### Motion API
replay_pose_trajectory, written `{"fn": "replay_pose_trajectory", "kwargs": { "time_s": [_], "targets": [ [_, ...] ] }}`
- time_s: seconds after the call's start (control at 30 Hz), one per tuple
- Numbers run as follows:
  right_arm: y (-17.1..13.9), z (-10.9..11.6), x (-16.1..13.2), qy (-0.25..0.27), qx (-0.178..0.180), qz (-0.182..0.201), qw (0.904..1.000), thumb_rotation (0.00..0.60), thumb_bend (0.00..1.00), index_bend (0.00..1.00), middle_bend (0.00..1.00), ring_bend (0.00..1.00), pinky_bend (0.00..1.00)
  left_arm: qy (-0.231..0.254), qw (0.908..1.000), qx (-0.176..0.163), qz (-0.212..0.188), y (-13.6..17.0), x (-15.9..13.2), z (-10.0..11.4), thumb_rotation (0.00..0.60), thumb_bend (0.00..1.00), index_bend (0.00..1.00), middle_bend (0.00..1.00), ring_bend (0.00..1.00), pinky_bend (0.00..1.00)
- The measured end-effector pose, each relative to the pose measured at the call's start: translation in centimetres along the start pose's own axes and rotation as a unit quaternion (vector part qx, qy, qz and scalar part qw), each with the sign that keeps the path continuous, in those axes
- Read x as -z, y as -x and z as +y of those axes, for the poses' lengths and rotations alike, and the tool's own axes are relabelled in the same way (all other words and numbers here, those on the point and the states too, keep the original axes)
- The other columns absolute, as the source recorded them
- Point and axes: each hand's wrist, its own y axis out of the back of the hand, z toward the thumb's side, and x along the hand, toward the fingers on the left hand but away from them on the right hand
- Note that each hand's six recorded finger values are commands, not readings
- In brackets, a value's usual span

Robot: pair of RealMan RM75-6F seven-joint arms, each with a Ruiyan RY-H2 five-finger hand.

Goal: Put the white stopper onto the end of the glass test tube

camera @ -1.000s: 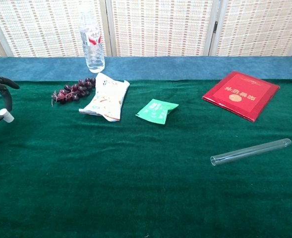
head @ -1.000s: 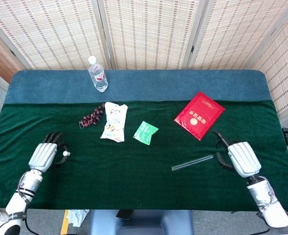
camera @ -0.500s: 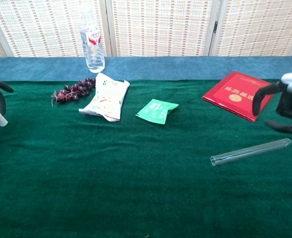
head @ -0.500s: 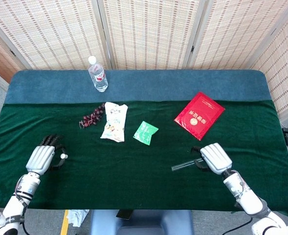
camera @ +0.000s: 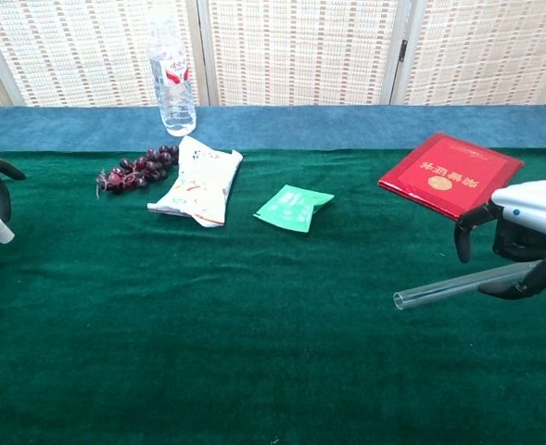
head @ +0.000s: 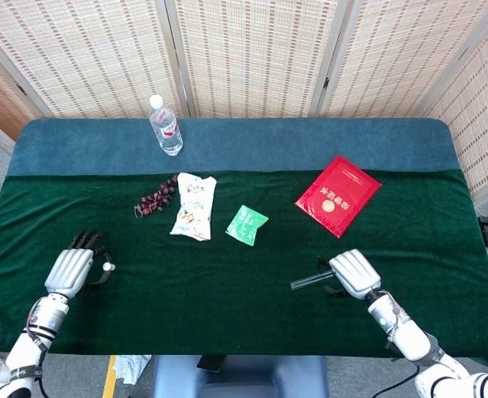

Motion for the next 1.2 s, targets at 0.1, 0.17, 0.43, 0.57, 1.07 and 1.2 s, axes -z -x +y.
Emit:
{"fn": "replay_pose_trajectory", "kwargs": {
  "time_s": [0.1,0.17,0.43,0.57,1.07,1.2],
  "targets": [
    [0.3,-0.5,0.2,-0.001,-0.005,-0.003,1.0000,0.528,0.33,0.46,1.00,1.00,1.00,0.000,1.0000,0.000,0.001,0.0,0.1,-0.1,0.600,0.46,0.59,0.17,0.04,0.00],
    [0.5,-0.8,0.3,-0.004,-0.009,-0.005,0.9999,0.529,0.33,0.46,1.00,1.00,1.00,0.001,1.0000,0.000,0.001,0.0,0.1,-0.1,0.600,0.46,0.59,0.17,0.04,0.00],
    [1.7,-1.7,0.9,-0.010,-0.023,-0.012,0.9996,0.528,0.33,0.46,1.00,1.00,1.00,0.003,1.0000,0.002,0.006,0.1,0.4,-0.3,0.600,0.46,0.59,0.17,0.04,0.00],
    [2.0,-1.8,1.3,-0.011,-0.026,-0.015,0.9995,0.529,0.33,0.46,1.00,1.00,1.00,0.004,1.0000,0.001,0.008,0.2,0.6,-0.3,0.600,0.46,0.59,0.17,0.03,0.00],
    [2.5,-1.9,1.9,-0.024,-0.039,-0.021,0.9987,0.528,0.33,0.47,1.00,1.00,1.00,0.006,0.9999,0.002,0.012,0.4,0.9,-0.5,0.600,0.46,0.59,0.17,0.04,0.00],
    [2.7,-1.9,1.9,-0.027,-0.042,-0.022,0.9985,0.527,0.40,0.52,1.00,1.00,1.00,0.007,0.9999,0.000,0.013,0.4,1.0,-0.5,0.600,0.46,0.59,0.17,0.04,0.00]
  ]
}}
